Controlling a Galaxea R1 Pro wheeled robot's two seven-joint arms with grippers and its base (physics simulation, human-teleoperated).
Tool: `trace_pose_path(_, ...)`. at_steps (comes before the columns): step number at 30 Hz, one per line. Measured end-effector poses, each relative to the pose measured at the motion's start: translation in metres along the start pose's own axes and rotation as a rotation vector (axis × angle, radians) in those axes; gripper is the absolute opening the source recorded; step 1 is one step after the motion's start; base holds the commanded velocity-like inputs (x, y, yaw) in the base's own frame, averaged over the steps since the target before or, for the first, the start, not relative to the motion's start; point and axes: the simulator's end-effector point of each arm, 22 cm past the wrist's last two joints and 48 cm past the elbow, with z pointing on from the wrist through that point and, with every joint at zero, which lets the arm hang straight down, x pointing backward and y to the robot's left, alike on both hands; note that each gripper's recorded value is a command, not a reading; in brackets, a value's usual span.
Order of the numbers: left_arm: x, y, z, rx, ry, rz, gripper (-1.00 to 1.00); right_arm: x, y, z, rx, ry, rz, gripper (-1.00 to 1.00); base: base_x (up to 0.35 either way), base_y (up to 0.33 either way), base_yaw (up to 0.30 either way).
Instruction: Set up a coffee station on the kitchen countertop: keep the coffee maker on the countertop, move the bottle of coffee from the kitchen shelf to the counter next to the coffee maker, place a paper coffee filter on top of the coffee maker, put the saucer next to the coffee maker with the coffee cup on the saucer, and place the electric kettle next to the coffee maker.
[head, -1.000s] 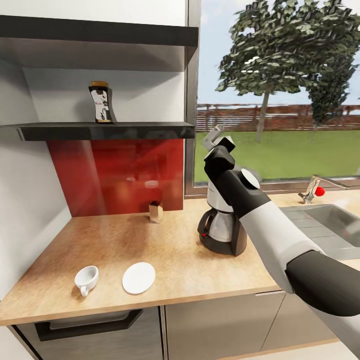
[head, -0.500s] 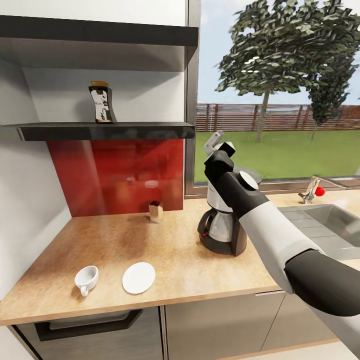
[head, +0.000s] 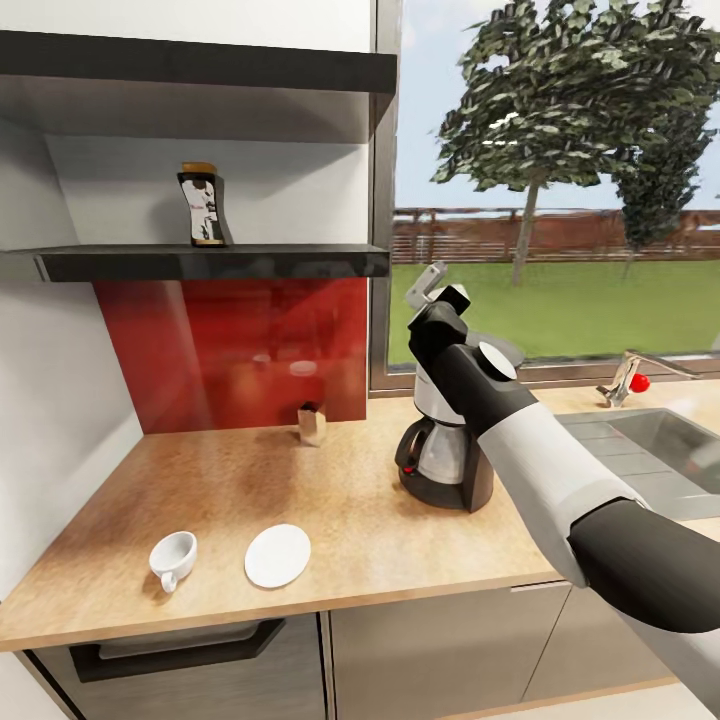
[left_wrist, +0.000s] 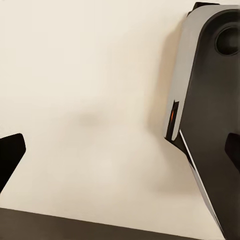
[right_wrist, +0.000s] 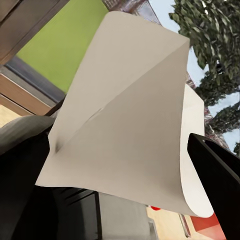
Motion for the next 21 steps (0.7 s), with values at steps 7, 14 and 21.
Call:
trace_pose_path(7, 0.0, 0.0003, 0.0, -0.001, 0.0, 0.0, 1.0, -0.0003, 0.0007, 0.0, -0.003, -0.001, 0.0, -1.0, 0.0, 0.0, 0.0)
trace_pose_path(14, 0.0, -0.0001, 0.0, 0.0, 0.0, 0.0, 1.0, 0.0004, 0.0014, 0.0004, -0.005, 0.001, -0.001, -1.0, 0.0, 0.0, 0.0)
trace_pose_path(21, 0.0, 0.0002, 0.0, 0.0, 0.0, 0.0, 1.0, 0.004, 0.0046, 0.0026, -0.01, 0.011, -0.006, 1.0, 0.0, 0.0, 0.0)
